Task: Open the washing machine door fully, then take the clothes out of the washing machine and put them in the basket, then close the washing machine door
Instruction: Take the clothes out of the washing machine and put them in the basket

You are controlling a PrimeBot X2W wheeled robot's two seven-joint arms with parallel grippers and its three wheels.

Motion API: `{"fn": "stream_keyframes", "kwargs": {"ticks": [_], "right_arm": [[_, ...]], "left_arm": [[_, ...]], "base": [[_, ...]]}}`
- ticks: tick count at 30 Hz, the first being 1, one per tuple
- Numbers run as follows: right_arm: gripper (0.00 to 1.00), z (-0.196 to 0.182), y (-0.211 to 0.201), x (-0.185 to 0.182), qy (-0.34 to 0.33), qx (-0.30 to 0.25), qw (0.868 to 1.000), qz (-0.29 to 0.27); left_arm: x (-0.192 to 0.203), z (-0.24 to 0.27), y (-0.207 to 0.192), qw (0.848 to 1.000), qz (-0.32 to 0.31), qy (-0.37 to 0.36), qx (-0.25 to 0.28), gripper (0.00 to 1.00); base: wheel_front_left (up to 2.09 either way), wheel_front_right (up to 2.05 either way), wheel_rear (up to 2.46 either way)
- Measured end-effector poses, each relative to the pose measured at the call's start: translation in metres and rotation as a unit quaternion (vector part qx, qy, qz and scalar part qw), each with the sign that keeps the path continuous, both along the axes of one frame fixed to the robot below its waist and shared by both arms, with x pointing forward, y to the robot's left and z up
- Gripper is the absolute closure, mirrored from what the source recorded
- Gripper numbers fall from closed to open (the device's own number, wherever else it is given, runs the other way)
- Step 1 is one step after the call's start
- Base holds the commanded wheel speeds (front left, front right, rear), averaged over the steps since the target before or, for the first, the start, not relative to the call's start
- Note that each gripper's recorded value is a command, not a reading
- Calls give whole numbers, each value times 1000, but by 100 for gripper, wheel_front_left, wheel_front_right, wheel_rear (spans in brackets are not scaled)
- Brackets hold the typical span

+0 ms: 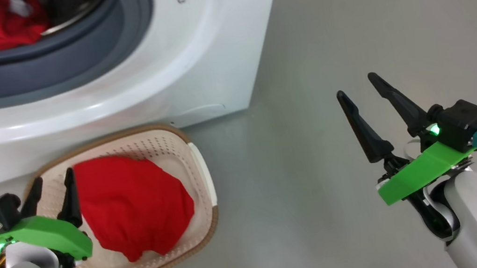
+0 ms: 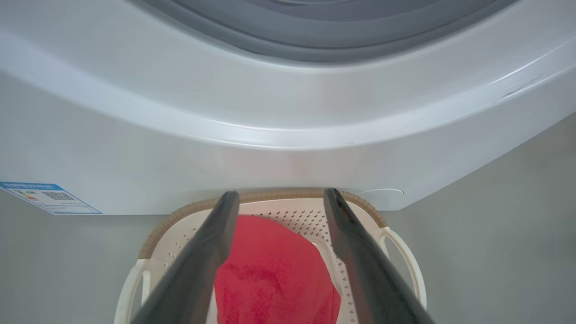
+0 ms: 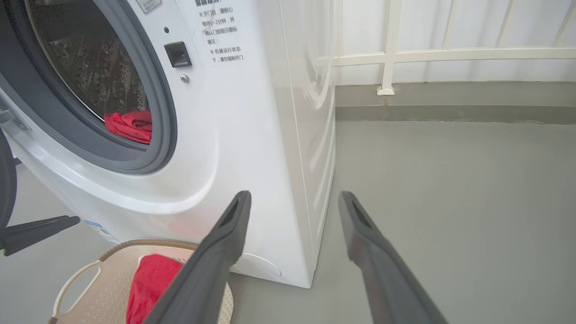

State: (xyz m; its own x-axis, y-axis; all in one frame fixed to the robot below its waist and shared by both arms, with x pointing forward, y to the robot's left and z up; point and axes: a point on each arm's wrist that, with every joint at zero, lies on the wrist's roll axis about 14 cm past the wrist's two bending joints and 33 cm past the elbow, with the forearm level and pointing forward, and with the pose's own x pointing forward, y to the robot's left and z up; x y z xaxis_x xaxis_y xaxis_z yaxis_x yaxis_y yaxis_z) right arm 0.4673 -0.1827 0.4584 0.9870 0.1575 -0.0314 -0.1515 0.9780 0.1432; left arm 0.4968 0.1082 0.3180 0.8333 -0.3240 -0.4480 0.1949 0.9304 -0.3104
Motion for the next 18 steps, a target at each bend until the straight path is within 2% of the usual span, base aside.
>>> {"fn": "stream_keyframes", "kwargs": {"ticks": [9,18], "right_arm": [[0,17,3,-11,-16,-1,1000,9],[0,28,3,-33,-23,-2,1000,15]], "left_arm": [[2,69,24,993,43,-106,-3,0],[-29,119,49,980,80,-182,9,0]], "base": [[0,0,0],[0,0,0]]}}
